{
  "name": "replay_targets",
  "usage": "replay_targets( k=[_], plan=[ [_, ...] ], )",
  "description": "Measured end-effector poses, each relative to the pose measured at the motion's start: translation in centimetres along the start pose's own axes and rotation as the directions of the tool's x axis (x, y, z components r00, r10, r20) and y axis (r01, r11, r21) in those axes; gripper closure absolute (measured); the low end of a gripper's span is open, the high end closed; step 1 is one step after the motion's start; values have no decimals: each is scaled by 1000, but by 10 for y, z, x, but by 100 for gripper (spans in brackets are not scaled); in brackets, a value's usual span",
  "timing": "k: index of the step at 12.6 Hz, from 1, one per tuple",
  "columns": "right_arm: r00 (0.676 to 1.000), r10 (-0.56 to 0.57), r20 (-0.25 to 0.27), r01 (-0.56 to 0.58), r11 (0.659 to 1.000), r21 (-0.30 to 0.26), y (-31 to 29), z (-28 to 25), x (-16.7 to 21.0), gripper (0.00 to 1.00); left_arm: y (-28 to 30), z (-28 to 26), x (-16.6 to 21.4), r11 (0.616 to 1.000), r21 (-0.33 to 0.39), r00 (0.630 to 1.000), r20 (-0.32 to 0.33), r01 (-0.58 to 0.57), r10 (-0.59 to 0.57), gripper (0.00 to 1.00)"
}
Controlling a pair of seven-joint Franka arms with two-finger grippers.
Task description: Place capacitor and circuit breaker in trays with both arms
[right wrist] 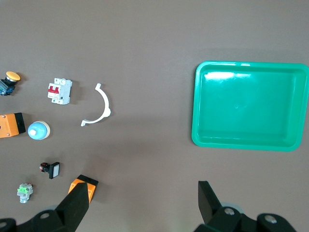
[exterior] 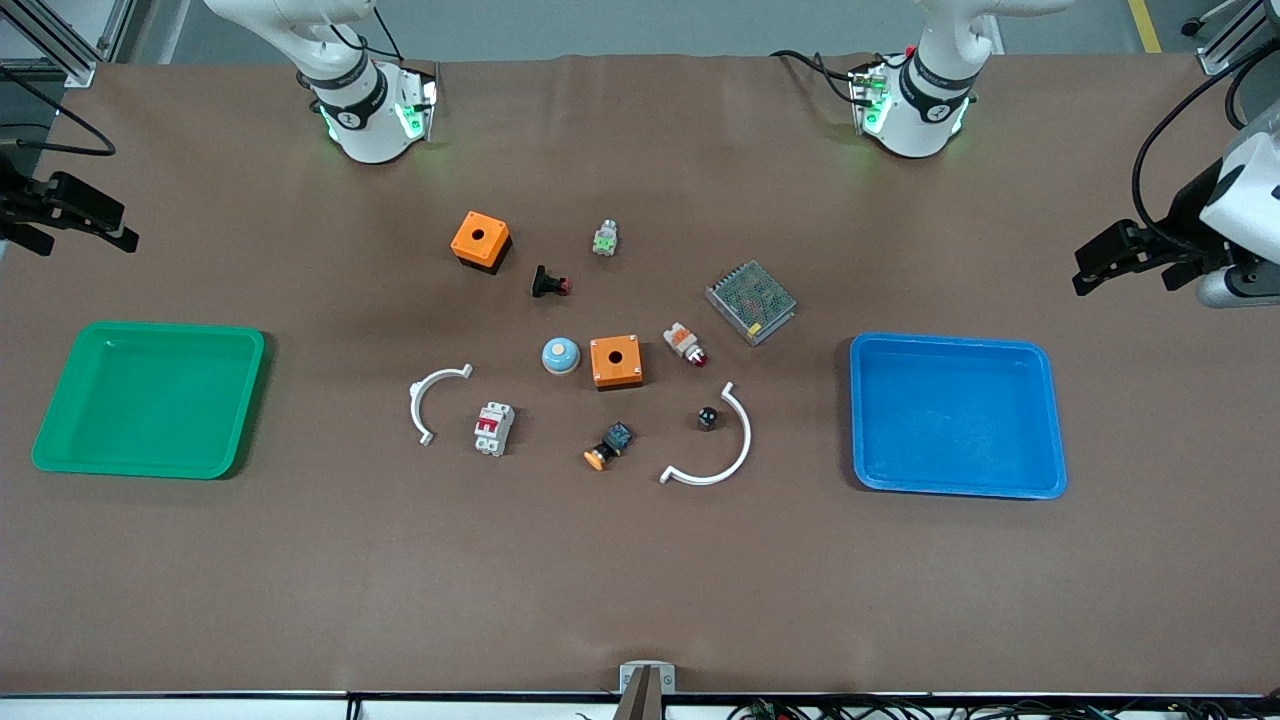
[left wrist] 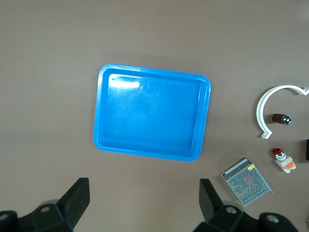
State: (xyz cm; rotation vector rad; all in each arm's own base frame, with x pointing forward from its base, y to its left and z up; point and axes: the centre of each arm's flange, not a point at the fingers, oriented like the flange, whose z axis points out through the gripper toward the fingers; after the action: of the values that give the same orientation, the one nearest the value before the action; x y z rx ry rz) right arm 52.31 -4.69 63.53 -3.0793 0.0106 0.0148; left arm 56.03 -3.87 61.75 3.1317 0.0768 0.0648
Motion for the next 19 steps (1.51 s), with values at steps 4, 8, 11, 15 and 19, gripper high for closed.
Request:
replay_targets(
  k=[4,8,11,15,19],
  plan=[
    [1000,-4,6,4,1000,-29,3,1,-1,0,0,0,0,1000,0,1000,2,0,0,0],
    [1000,-5,19,6,999,-44,4,2,-2,0,4,12,4,1000,-25,1000,26,3,-3,0],
    [1000,-5,24,6,999,-44,4,0,-3,0,34,49,14,994,-112,994,103,-12,24,0],
    [999,-3,32,4,999,-47,6,11,6,0,139,133,21,995,-103,978,205,-10,31,0],
    [995,2,102,4,998,-55,12,80,49,0,240,199,29,993,-87,980,188,80,-63,0]
  ],
)
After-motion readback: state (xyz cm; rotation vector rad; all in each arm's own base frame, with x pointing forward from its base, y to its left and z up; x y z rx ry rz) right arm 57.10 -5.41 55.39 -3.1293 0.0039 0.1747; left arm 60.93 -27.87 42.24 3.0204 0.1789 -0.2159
